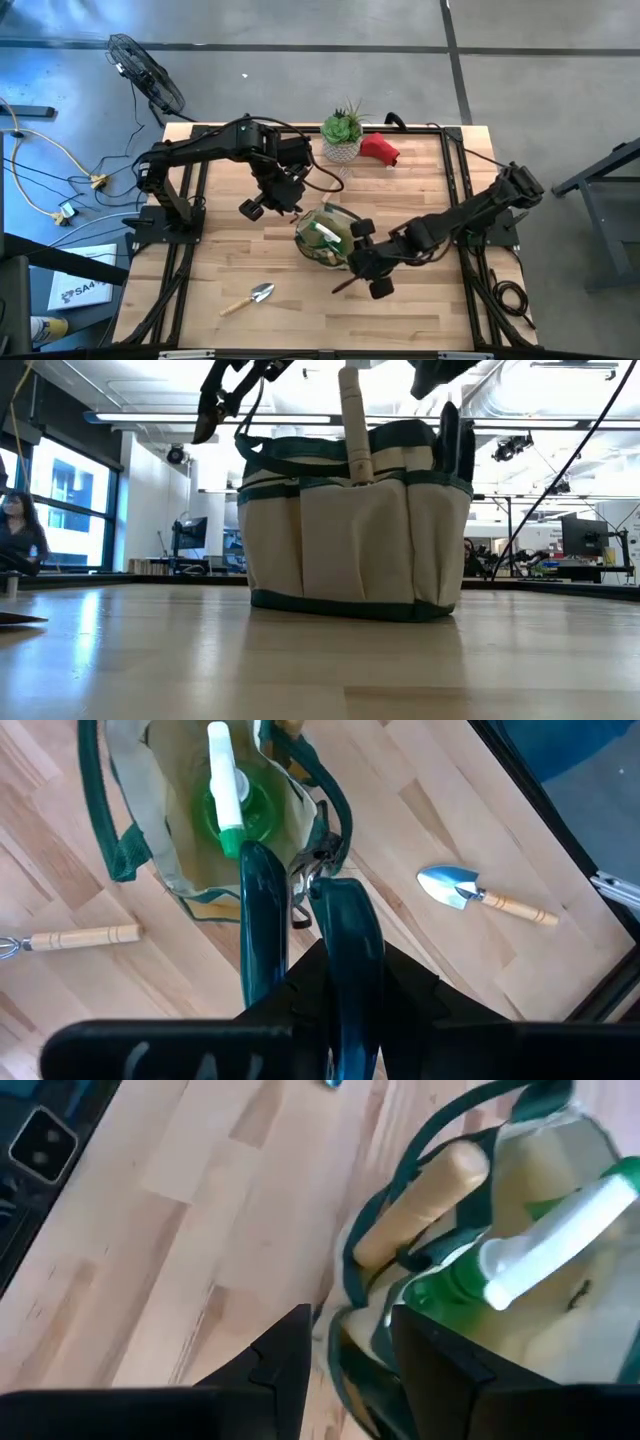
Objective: Pick & Place Garden tools in Gardening bag
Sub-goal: Put the green shear scissors into the gardening bag
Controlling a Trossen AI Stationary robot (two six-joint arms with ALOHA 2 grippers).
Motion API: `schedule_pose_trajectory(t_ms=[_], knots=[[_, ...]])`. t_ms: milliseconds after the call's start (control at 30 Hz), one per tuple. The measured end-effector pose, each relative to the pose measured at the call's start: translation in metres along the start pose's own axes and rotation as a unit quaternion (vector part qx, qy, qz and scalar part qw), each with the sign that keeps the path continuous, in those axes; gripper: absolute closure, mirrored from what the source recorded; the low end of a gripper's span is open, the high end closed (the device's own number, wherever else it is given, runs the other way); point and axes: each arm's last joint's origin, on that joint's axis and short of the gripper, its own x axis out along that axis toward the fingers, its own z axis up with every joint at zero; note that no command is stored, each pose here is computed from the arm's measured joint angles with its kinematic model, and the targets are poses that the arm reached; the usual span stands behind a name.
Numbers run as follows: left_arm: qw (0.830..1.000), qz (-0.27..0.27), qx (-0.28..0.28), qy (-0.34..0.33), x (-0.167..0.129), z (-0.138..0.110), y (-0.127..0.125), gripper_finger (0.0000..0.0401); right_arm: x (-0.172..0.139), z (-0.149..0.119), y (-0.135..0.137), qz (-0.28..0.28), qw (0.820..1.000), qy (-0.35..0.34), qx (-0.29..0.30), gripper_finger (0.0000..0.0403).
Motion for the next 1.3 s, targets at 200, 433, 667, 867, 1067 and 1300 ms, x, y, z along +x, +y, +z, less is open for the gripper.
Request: schedule_pose_trajectory(t_ms=[200,433,667,867,1067,1300], knots=[[1.000,-0.004,0.004,0.000,0.000,0.000,0.000,0.0348,0.010,-0.003,-0.006,-0.011,1.000,0.028,0.004,0.0270],[1.000,-0.005,0.003,0.002,0.000,-0.001,-0.001,0.0355,0.033,-0.006,-0.015,0.021,0.998,0.059,0.012,0.0270],[1.000,-0.018,0.001,0.003,0.002,-0.002,-0.002,0.0348,0.034,-0.007,-0.018,0.044,0.996,0.068,0.022,0.0319],[1.000,-0.020,0.000,0.003,0.003,-0.002,-0.002,0.0355,0.032,-0.015,-0.014,0.077,0.991,0.110,0.022,0.0395],[1.000,-0.024,0.000,0.000,0.003,-0.002,-0.002,0.0348,0.028,-0.025,-0.008,0.086,0.983,0.159,-0.012,0.0398],[0.999,-0.030,0.001,-0.009,0.003,-0.001,-0.002,0.0355,0.025,-0.033,-0.010,0.080,0.975,0.205,-0.017,0.0398]])
